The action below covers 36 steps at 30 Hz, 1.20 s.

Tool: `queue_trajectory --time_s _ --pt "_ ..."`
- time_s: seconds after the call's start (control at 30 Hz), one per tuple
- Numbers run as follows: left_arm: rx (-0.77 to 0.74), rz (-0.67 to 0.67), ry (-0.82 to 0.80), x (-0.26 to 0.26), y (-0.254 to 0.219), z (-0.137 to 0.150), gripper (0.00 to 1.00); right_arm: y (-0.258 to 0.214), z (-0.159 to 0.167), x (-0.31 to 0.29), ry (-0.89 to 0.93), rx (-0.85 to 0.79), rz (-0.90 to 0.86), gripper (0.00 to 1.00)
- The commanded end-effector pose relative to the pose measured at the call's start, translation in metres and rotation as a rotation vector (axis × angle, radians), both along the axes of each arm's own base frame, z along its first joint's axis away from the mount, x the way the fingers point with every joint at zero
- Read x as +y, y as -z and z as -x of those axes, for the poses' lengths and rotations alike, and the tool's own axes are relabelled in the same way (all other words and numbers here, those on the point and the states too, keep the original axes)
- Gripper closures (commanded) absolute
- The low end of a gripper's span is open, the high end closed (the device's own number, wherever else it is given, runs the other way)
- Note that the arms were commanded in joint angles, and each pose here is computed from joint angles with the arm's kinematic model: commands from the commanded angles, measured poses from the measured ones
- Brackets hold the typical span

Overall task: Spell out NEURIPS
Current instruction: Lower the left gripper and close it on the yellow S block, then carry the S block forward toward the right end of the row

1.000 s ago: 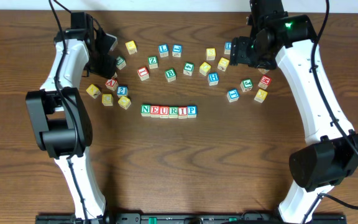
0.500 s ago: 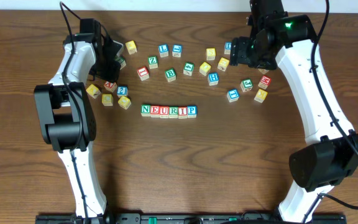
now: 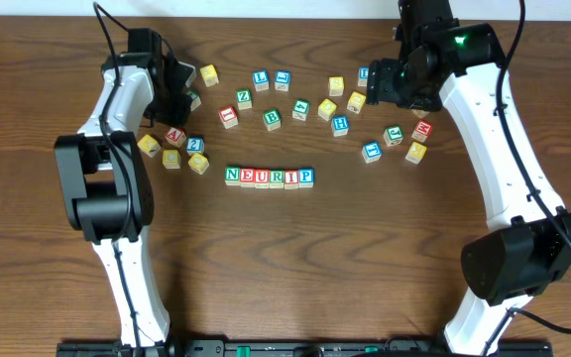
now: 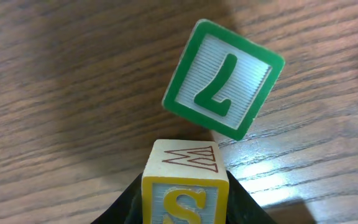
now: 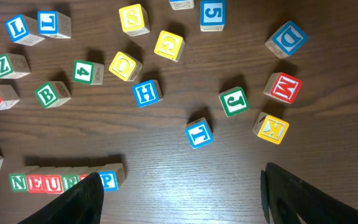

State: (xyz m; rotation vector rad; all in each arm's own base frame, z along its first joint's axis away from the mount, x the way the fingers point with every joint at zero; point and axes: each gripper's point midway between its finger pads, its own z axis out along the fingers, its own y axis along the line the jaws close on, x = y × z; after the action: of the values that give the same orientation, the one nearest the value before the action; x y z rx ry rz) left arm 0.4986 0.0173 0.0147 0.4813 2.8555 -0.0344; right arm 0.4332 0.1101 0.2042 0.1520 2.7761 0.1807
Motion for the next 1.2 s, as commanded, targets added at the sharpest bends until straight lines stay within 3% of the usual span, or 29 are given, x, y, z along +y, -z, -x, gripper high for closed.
queue_trajectory --time_s 0.0,0.2,0.4,0.7,0.9,1.17 --pt "-0.116 0.027 -0.061 -0.005 -0.057 -0.009 0.73 -0.004 -0.003 0.0 -0.009 -0.015 0.009 0.23" --pt "-0.214 0.083 -0.162 -0.027 -0.118 -0.007 0.73 -0.006 -0.008 -0.006 0.005 -0.04 0.039 0.23" --pt "-0.201 0.138 -0.15 -0.088 -0.144 0.015 0.73 -0.009 -0.018 -0.026 0.056 -0.075 0.096 0.25" --pt "-0.027 0.211 -0.155 -0.224 -0.119 0.074 0.73 -0.01 -0.029 -0.093 0.205 -0.083 0.096 0.24" --pt "-0.061 0.112 -0.183 -0.267 -0.097 0.09 0.73 -0.008 -0.026 -0.114 0.248 -0.058 0.045 0.23" --pt "-0.003 0.099 -0.183 -0.318 -0.054 0.118 0.73 -0.006 -0.021 -0.12 0.26 -0.035 0.047 0.22"
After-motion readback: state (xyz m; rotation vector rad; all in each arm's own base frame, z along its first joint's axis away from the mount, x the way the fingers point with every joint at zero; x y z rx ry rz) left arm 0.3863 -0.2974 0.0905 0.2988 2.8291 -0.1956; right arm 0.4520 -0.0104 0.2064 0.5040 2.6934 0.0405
